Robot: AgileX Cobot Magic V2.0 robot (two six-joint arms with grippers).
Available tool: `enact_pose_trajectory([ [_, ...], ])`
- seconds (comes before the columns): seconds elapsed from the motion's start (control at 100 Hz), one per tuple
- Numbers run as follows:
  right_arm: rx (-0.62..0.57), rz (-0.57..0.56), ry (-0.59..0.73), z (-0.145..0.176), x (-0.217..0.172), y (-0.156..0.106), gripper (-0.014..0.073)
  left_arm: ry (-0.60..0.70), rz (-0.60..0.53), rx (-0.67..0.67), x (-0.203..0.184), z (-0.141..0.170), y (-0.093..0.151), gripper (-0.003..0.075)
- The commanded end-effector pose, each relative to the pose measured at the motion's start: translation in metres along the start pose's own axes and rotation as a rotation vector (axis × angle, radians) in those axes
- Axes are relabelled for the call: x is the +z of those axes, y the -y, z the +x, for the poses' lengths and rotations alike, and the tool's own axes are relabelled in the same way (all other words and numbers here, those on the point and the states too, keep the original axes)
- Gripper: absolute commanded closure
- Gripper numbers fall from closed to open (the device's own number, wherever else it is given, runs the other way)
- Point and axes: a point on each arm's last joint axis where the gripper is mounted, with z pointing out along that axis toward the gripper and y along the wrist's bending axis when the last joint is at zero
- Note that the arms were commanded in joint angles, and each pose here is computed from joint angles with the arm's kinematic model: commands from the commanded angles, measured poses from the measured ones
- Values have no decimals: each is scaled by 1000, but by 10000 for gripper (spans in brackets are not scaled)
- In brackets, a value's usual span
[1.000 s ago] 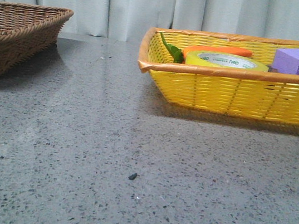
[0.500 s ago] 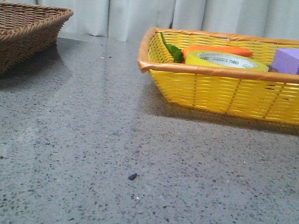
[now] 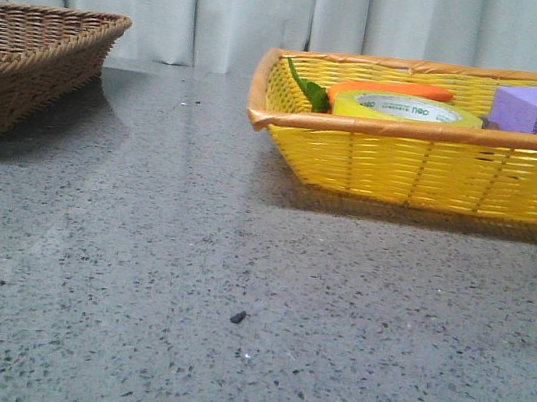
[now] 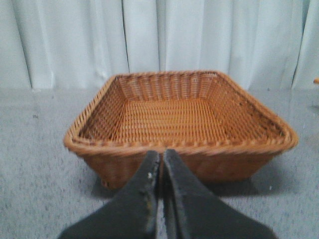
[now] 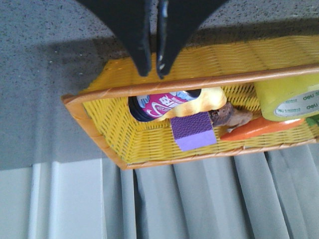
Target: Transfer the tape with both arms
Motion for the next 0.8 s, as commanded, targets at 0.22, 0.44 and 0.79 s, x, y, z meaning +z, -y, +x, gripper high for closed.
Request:
enact_pose_trajectory([
  [0.22, -6, -36, -78, -67, 23, -8, 651, 62, -4, -19, 16, -61, 1, 741],
  [0.44, -11, -71, -261, -110, 53, -19, 651, 38, -5, -19, 33, -86, 2, 741],
  [0.79, -120, -320, -550, -148, 125, -85, 650, 30, -8, -19, 47, -96, 2, 741],
])
